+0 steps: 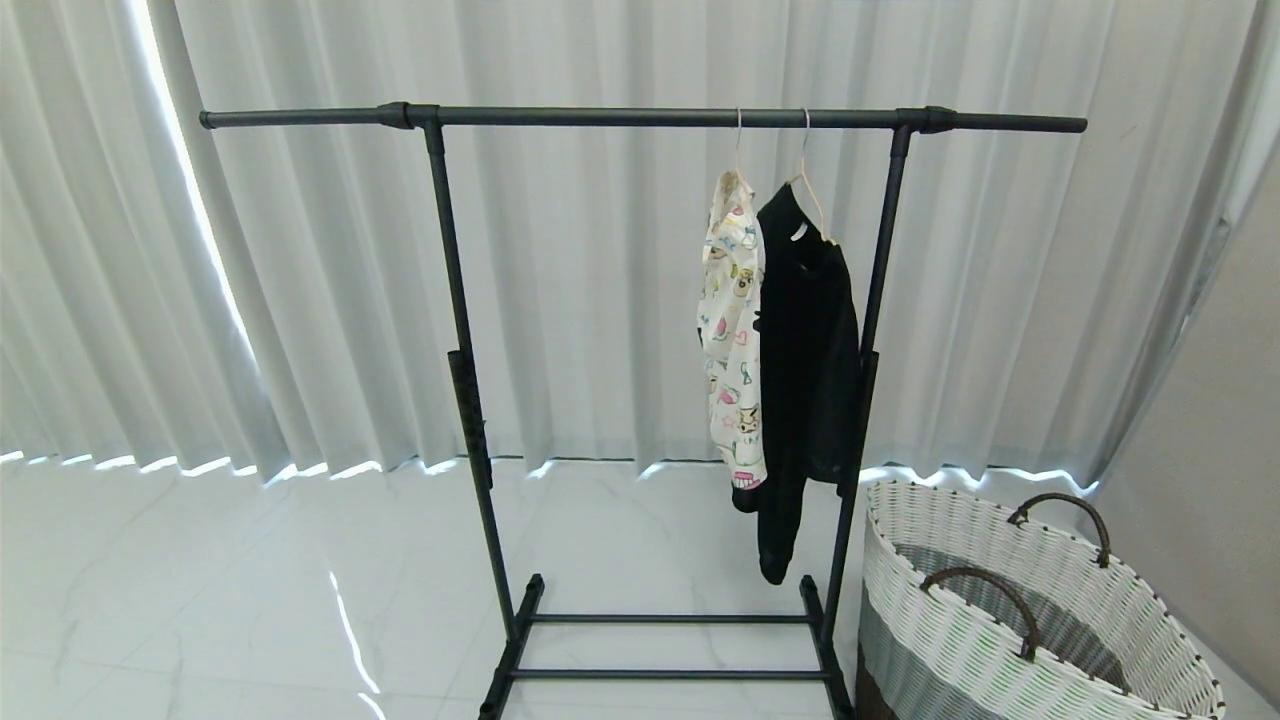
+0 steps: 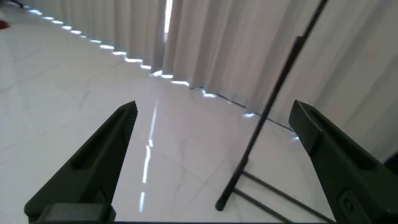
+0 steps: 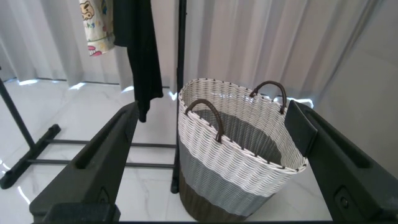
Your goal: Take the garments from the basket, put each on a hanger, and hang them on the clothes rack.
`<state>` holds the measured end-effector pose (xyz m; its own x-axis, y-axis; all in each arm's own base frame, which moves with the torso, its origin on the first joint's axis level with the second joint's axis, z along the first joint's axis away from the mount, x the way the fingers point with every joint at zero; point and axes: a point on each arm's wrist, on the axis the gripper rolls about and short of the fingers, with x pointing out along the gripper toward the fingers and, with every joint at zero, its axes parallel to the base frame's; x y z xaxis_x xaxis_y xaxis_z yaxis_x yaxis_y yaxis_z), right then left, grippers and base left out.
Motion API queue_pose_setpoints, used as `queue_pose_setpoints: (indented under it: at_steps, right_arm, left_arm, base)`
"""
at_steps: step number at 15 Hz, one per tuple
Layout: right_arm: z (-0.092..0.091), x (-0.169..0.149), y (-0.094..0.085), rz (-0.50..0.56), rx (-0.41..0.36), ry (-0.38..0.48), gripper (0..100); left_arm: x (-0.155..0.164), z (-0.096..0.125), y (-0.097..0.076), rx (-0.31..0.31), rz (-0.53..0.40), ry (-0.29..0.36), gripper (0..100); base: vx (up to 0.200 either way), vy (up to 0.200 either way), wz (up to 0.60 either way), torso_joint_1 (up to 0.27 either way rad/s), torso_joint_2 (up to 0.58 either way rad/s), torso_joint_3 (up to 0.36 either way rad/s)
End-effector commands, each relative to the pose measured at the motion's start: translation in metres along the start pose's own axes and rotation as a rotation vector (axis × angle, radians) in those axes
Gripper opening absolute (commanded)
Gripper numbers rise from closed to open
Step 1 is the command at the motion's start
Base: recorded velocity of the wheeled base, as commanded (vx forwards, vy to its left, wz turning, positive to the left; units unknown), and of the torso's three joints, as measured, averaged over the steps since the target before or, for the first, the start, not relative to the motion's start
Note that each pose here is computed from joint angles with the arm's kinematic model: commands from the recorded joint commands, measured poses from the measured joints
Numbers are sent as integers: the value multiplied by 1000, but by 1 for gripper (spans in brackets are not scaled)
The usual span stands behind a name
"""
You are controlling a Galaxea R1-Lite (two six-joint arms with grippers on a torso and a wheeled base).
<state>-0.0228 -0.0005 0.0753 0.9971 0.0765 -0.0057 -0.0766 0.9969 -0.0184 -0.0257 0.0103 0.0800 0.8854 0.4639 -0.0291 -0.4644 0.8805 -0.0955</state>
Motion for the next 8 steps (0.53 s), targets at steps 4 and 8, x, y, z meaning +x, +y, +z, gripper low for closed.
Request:
queue_pose_setpoints:
  at_steps: [4, 8]
  right_arm:
    - [0, 0, 0, 3, 2, 0, 100]
    - [0, 0, 0, 6, 5, 0, 100]
  left_arm:
    - [-1, -1, -4, 36, -187, -17, 100]
    - [-2, -6, -9, 143, -439, -4, 100]
  base:
    - [0, 0, 0, 0, 0, 0]
    - [0, 0, 0, 0, 0, 0]
